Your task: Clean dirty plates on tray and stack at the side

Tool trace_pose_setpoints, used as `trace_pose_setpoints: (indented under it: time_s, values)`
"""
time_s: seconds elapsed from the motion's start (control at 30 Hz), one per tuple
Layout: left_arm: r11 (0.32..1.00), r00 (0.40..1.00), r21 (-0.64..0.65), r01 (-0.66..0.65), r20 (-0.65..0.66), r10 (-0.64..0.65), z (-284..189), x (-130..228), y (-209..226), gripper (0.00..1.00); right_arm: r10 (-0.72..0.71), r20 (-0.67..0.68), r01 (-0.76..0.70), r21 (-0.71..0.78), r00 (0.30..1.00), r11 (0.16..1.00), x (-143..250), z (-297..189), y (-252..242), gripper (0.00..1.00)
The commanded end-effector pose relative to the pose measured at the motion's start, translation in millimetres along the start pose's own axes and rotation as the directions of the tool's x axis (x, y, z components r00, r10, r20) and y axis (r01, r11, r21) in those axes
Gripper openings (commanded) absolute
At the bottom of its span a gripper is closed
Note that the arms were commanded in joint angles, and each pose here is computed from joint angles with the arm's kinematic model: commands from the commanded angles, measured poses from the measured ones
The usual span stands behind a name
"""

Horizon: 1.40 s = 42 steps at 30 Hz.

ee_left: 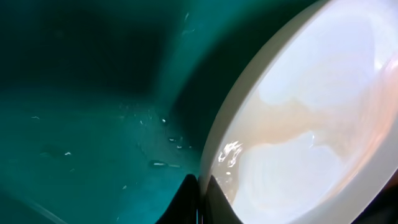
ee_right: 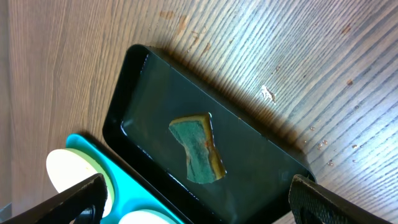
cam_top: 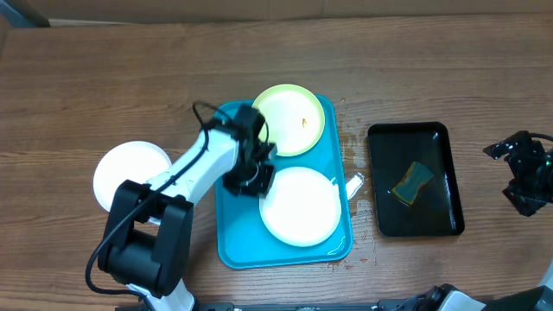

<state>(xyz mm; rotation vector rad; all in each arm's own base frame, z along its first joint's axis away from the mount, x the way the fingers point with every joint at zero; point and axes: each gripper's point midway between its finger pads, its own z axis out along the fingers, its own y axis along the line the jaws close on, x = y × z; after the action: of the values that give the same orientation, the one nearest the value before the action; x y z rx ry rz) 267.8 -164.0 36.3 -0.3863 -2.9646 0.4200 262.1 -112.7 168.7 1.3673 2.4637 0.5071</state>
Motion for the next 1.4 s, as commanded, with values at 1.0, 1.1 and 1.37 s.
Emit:
trace_pose_setpoints:
  time_s: [1.0, 1.1, 1.37]
  values:
    - [0.503, 0.389, -0.864, 0.023, 0.471, 0.792, -164.4, -125.7, -245.3, 0.04, -0.021, 0.006, 0.021, -0.011, 1.000, 1.000, -0.5, -1.7, 4.0, 0.95]
    - [0.461, 0.361, -0.885, 0.063, 0.451, 0.816, -175.3, -120.7, -254.6, 0.04, -0.021, 0.006, 0.021, -0.011, 1.000, 1.000, -0.5, -1.7, 4.0, 0.95]
    - [0.403, 0.326, -0.909, 0.106, 0.415, 0.850, -188.7, -112.5, -269.6, 0.04, -0.021, 0.007, 0.021, -0.011, 1.000, 1.000, -0.6, -1.7, 4.0, 0.95]
